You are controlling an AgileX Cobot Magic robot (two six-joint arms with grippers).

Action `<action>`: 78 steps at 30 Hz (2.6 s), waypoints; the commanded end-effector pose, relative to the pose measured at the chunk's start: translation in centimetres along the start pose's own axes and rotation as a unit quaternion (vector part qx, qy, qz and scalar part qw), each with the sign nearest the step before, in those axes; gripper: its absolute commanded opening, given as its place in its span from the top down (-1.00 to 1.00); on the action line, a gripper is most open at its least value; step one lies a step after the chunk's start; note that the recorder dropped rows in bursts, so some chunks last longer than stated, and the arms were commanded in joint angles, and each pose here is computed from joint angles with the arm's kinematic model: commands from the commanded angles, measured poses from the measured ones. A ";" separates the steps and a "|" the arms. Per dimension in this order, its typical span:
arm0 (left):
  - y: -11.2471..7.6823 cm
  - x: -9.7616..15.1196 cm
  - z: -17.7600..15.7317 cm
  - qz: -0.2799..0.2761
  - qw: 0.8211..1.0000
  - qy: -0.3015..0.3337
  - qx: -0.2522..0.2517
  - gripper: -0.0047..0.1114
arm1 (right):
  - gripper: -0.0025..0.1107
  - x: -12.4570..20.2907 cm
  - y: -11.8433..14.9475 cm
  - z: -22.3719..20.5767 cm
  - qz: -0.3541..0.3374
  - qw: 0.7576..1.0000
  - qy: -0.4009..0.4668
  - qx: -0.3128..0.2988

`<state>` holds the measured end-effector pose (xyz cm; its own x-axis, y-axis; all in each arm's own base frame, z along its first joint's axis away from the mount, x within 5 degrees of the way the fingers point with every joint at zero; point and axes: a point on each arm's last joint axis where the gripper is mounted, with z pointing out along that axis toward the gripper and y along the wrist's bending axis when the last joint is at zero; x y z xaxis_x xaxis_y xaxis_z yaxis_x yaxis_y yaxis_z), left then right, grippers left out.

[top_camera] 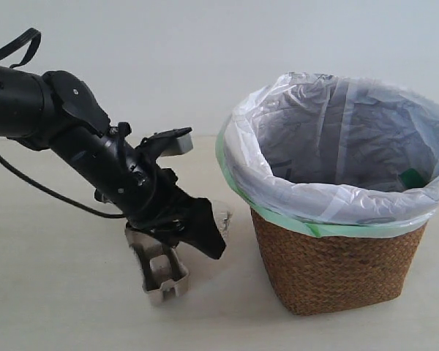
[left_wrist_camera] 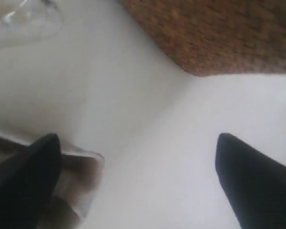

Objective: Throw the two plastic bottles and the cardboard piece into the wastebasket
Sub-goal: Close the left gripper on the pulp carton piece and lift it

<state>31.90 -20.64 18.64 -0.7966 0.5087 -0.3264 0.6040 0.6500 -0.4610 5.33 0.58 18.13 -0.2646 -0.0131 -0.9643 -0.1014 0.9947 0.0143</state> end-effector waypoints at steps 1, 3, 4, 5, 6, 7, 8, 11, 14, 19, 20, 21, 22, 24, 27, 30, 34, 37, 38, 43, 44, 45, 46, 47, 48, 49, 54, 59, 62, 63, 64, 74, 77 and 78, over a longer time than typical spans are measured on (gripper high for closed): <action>0.0 0.3 -0.1 -0.188 0.982 0.014 -0.011 -0.47 | 0.96 -0.1 0.0 0.0 -0.001 1.000 -0.007 -0.001; 0.0 0.5 -0.1 -0.217 0.976 0.025 -0.014 -0.47 | 0.96 -0.1 0.0 0.0 -0.001 1.000 -0.007 -0.001; 0.0 0.6 -0.1 -0.226 0.973 0.032 -0.014 -0.47 | 0.96 -0.1 0.0 0.0 -0.001 1.000 -0.007 -0.001; 0.0 0.7 -0.1 -0.233 0.972 0.037 -0.014 -0.47 | 0.96 -0.1 0.0 0.0 -0.001 1.000 -0.007 -0.001; -0.1 0.8 -0.2 -0.239 0.970 0.043 -0.014 -0.47 | 0.96 -0.1 0.0 0.0 -0.001 1.000 -0.007 -0.001; -0.1 0.9 -0.2 -0.241 0.969 0.049 -0.013 -0.47 | 0.96 -0.1 0.0 0.0 -0.001 1.000 -0.007 -0.001; -0.1 1.0 -0.2 -0.239 0.969 0.052 -0.015 -0.47 | 0.96 -0.1 0.0 0.0 -0.001 1.000 -0.007 -0.001; 0.1 1.4 -0.2 -0.270 0.960 0.069 -0.031 -0.47 | 0.96 -0.1 0.0 0.0 -0.001 1.000 -0.007 -0.001; 0.3 1.8 -0.3 -0.318 0.942 0.088 -0.055 -0.47 | 0.96 -0.1 0.0 0.0 -0.001 1.000 -0.007 -0.001; 1.0 2.1 -0.5 -0.332 0.934 0.091 -0.098 -0.47 | 0.96 -0.1 0.0 0.0 -0.001 1.000 -0.007 -0.001; 1.1 2.1 -0.5 -0.340 0.931 0.089 -0.103 -0.47 | 0.96 -0.1 0.0 0.0 -0.001 1.000 -0.007 -0.001; 1.1 2.1 -0.5 -0.349 0.927 0.087 -0.105 -0.47 | 0.96 -0.1 0.0 0.0 -0.001 1.000 -0.007 -0.001; 1.1 2.1 -0.5 -0.354 0.926 0.085 -0.106 -0.47 | 0.96 -0.1 0.0 0.0 -0.001 1.000 -0.007 -0.001; 1.2 1.9 -0.4 -0.357 0.925 0.071 -0.107 -0.47 | 0.96 -0.1 0.0 0.0 -0.001 1.000 -0.007 -0.001; 1.5 1.5 -0.4 -0.358 0.926 0.045 -0.110 -0.47 | 0.96 -0.1 0.0 0.0 -0.001 1.000 -0.007 -0.001; 1.6 1.2 -0.4 -0.366 0.923 0.026 -0.112 -0.47 | 0.96 -0.1 0.0 0.0 -0.001 1.000 -0.007 -0.001; 2.0 1.4 0.3 -0.373 0.920 0.040 -0.114 -0.47 | 0.96 -0.1 0.0 0.0 -0.001 1.000 -0.007 -0.001; 2.6 1.8 1.5 -0.381 0.915 0.063 -0.117 -0.47 | 0.96 -0.1 0.0 0.0 -0.001 1.000 -0.007 -0.001; 2.8 2.0 1.9 -0.383 0.914 0.068 -0.118 -0.47 | 0.96 -0.1 0.0 0.0 -0.001 1.000 -0.007 -0.001; 3.7 2.4 3.3 -0.390 0.908 0.089 -0.123 -0.47 | 0.96 -0.1 0.0 0.0 -0.001 1.000 -0.007 -0.001; 3.8 2.5 3.5 -0.391 0.907 0.092 -0.125 -0.47 | 0.96 -0.1 0.0 0.0 -0.001 1.000 -0.007 -0.001; 3.8 2.6 3.6 -0.391 0.907 0.094 -0.125 -0.47 | 0.96 -0.1 0.0 0.0 -0.001 1.000 -0.007 -0.001; 3.9 2.7 3.7 -0.391 0.906 0.099 -0.127 -0.47 | 0.96 -0.1 0.0 0.0 -0.001 1.000 -0.007 -0.001; 4.0 2.7 3.8 -0.390 0.906 0.100 -0.128 -0.47 | 0.96 -0.1 0.0 0.0 -0.001 1.000 -0.007 -0.001; 4.0 2.7 3.7 -0.385 0.908 0.101 -0.131 -0.47 | 0.96 -0.1 0.0 0.0 -0.001 1.000 -0.007 -0.001; 4.1 2.8 3.7 -0.381 0.909 0.102 -0.136 -0.47 | 0.96 -0.1 0.0 0.0 -0.001 1.000 -0.007 -0.001; 4.3 2.9 3.6 -0.365 0.913 0.107 -0.143 -0.47 | 0.96 -0.1 0.0 0.0 -0.001 1.000 -0.007 -0.001; 4.5 2.4 3.2 -0.296 0.935 0.110 -0.159 -0.47 | 0.96 -0.1 0.0 0.0 -0.001 1.000 -0.007 -0.001; 4.5 1.9 2.6 -0.281 0.937 0.120 -0.170 -0.47 | 0.96 -0.1 0.0 0.0 -0.001 1.000 -0.007 -0.001; 4.5 1.8 2.6 -0.280 0.938 0.116 -0.170 -0.47 | 0.96 -0.1 0.0 0.0 -0.001 1.000 -0.007 -0.001; 4.5 1.6 2.5 -0.278 0.939 0.108 -0.170 -0.47 | 0.96 -0.1 0.0 0.0 -0.001 1.000 -0.007 -0.001; 5.0 0.4 2.6 -0.266 0.946 0.045 -0.178 -0.47 | 0.96 -0.1 0.0 0.0 -0.001 1.000 -0.007 -0.001; 5.1 0.2 2.6 -0.263 0.947 0.030 -0.180 -0.47 | 0.96 -0.1 0.0 0.0 -0.001 1.000 -0.007 -0.001; 5.1 0.1 2.6 -0.262 0.948 0.026 -0.180 -0.47 | 0.96 -0.1 0.0 0.0 -0.001 1.000 -0.007 -0.001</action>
<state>34.44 -18.64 13.84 -0.9956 0.0809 -0.0467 0.0895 0.9688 -0.2309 5.33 0.58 18.13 -0.2646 -0.0131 -0.9643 -0.1014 0.9947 0.0143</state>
